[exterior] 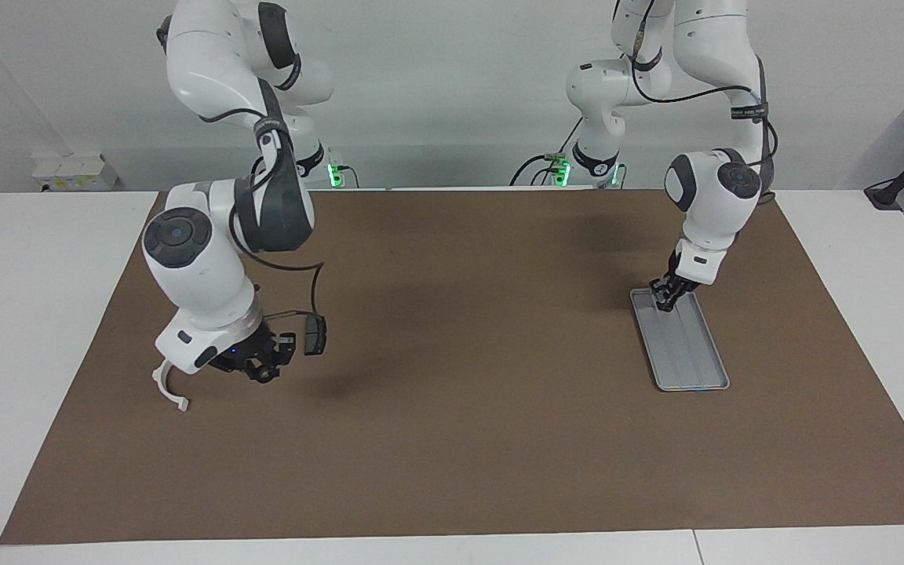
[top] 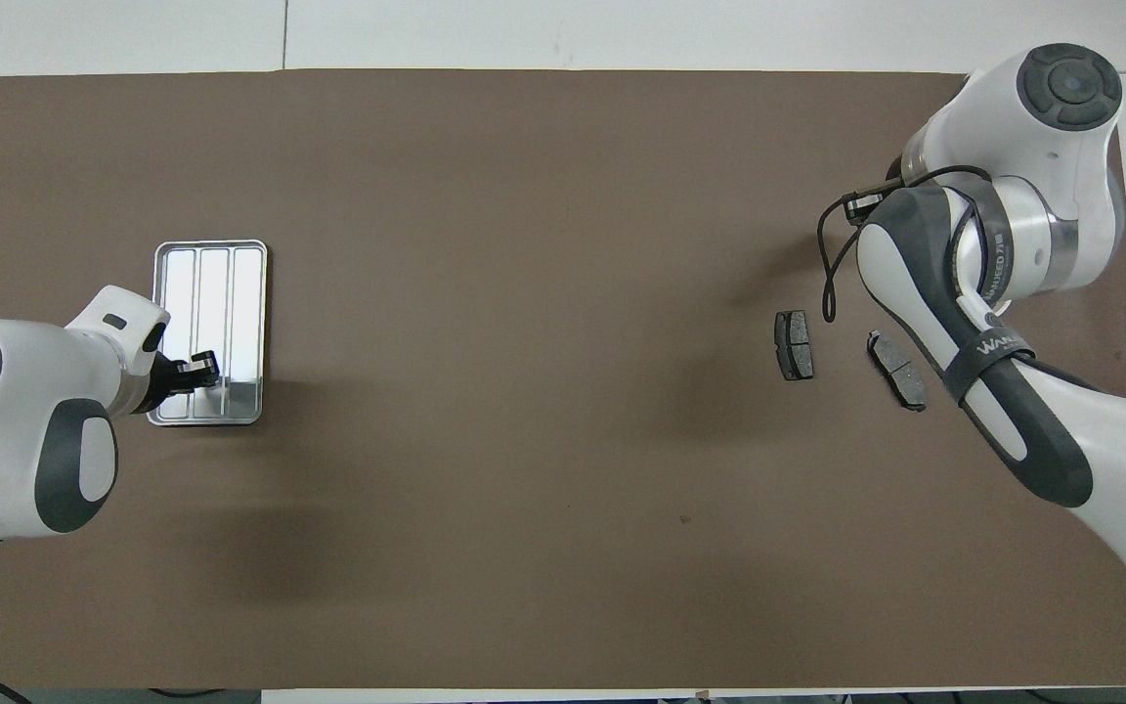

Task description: Place bearing gear from tray to pile

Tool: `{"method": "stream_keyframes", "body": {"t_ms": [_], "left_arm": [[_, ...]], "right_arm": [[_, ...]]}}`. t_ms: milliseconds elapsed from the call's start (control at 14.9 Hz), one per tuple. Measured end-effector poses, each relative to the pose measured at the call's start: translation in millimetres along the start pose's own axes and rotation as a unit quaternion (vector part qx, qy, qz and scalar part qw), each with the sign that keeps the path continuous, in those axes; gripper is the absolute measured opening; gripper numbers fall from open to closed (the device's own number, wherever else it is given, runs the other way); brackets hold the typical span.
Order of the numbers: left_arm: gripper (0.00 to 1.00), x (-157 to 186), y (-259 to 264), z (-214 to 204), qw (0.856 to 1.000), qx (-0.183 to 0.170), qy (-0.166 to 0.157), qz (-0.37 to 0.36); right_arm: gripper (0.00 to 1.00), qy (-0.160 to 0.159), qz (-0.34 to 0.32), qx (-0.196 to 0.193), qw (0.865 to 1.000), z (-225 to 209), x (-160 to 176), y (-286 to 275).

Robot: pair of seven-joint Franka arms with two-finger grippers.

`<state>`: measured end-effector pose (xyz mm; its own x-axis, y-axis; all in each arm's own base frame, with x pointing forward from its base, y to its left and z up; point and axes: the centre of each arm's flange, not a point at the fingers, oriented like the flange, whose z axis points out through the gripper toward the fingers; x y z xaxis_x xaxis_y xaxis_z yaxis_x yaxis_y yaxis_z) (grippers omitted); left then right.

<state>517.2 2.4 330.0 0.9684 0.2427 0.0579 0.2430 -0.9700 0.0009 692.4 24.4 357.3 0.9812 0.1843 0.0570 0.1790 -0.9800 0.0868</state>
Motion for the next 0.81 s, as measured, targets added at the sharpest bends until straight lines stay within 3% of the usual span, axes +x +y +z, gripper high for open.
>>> {"method": "stream_keyframes", "body": {"t_ms": [202,403,807], "left_arm": [[0.23,37,20,-78,0.999,-0.016,-0.015,-0.024],[0.23,44,89,-140,0.997,-0.037,0.004,-0.062],[0.23,-36,255,-125,0.998,-0.037,-0.006,-0.056]], "right_arm": [[0.35,0.008,0.001,0.001,1.000,28,-7,23],[0.35,0.013,0.006,0.004,1.000,64,-8,35],[0.35,0.010,0.005,0.006,1.000,72,-8,33]]}}
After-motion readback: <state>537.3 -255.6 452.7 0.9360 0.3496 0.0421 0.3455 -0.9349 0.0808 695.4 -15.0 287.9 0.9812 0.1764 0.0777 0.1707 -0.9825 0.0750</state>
